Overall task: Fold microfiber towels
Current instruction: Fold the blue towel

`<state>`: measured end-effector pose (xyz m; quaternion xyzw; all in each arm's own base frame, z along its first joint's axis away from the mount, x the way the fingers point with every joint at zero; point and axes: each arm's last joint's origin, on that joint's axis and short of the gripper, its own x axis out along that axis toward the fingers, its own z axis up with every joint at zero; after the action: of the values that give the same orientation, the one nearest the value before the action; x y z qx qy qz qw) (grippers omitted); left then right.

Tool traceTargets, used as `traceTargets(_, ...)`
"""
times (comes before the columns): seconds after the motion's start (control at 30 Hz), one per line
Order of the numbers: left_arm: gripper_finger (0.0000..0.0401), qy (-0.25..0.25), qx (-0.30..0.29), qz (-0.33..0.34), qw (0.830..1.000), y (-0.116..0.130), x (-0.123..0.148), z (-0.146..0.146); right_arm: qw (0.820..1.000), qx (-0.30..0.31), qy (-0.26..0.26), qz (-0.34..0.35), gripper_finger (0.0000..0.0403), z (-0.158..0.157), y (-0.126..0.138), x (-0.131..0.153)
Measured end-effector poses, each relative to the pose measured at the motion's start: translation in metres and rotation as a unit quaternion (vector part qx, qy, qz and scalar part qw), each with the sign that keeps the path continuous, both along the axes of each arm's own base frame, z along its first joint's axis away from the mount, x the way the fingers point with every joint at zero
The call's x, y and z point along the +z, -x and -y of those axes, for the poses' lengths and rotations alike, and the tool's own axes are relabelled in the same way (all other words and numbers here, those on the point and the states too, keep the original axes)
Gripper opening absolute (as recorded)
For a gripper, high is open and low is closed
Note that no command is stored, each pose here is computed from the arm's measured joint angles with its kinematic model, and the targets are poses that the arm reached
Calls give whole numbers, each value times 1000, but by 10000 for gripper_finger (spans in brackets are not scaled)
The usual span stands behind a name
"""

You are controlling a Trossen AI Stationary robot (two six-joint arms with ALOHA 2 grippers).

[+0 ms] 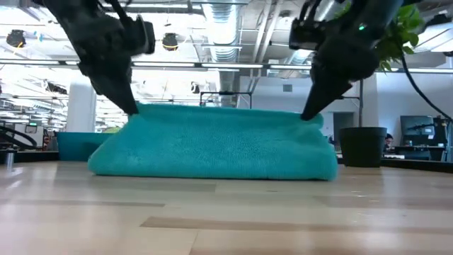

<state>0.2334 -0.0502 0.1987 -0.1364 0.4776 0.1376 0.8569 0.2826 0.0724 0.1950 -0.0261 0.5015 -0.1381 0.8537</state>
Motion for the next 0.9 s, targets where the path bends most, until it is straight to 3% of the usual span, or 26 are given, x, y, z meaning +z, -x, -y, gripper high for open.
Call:
traceTargets(0.3,0,-7,50,-1,999,1,-15,-29,1000,-12,16,-9,12,28,-6,0)
traceTargets(0.53,11,-35,4,30,999,-6,-12,-33,1000,-14,-4,-25,30,33,-5,-2)
traceTargets(0.9,87,-66,24,28,997,-5,-12,-35,1000,-17,-6,-19,96,34,-6,-1)
